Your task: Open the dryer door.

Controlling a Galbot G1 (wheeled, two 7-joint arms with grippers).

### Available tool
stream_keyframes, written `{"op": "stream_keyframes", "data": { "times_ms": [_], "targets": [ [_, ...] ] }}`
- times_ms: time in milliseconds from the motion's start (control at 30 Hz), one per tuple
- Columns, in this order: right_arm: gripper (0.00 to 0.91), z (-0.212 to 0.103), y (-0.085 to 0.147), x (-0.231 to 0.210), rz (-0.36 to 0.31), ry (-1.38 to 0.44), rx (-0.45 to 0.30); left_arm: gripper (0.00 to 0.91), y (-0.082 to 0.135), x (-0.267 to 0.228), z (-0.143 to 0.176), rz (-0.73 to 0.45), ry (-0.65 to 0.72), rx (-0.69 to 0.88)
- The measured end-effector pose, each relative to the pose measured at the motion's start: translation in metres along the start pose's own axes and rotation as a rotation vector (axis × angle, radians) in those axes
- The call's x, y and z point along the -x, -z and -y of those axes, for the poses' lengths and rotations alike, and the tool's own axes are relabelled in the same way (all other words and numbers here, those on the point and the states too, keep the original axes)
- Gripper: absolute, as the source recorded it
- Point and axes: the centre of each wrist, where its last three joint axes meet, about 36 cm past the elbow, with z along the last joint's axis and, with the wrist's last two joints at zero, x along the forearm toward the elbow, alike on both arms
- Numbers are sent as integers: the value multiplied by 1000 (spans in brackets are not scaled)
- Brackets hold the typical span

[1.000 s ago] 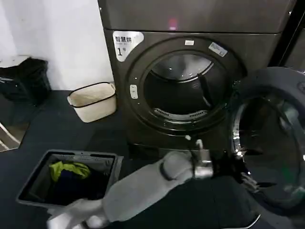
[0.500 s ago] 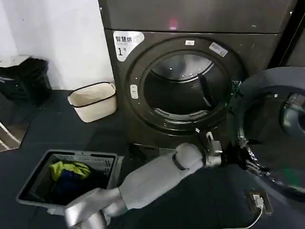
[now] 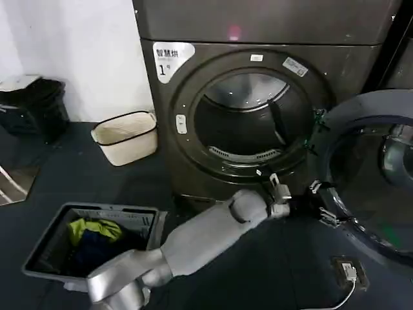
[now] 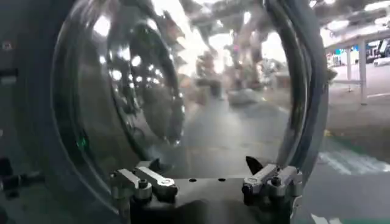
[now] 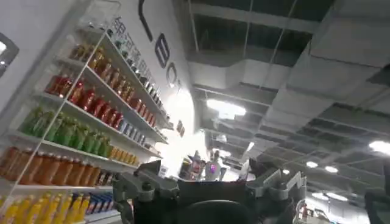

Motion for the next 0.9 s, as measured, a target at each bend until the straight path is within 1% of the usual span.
{"op": "stream_keyframes", "data": {
  "times_ms": [67, 200, 267, 367, 400, 500, 633, 767, 900],
  "targets": [
    [907, 0, 0, 1, 3, 7, 0, 907, 1, 3, 8, 46, -15, -20],
    [907, -3, 5, 5, 3, 13, 5, 907, 11, 10, 33, 196, 19, -65],
    [907, -7, 7, 5, -1, 22, 7, 907, 24, 14, 45, 271, 21, -50],
    [907, -12, 7, 3, -2, 31, 11, 907, 50, 16, 64, 429, 16, -24],
    [907, -15, 6, 2, -4, 35, 12, 907, 55, 10, 66, 467, 20, -8],
    [907, -20, 9, 1, 2, 50, 14, 907, 41, -34, 57, 460, 80, 33],
    [907, -23, 12, 0, 11, 61, 14, 907, 27, -86, 53, 416, 82, 85],
    [907, -22, 15, 1, 23, 58, -20, 907, 21, -144, 42, 285, 112, 158],
    [907, -19, 20, 1, 41, 44, -56, 907, 17, -206, 34, 97, 144, 249]
  ]
}}
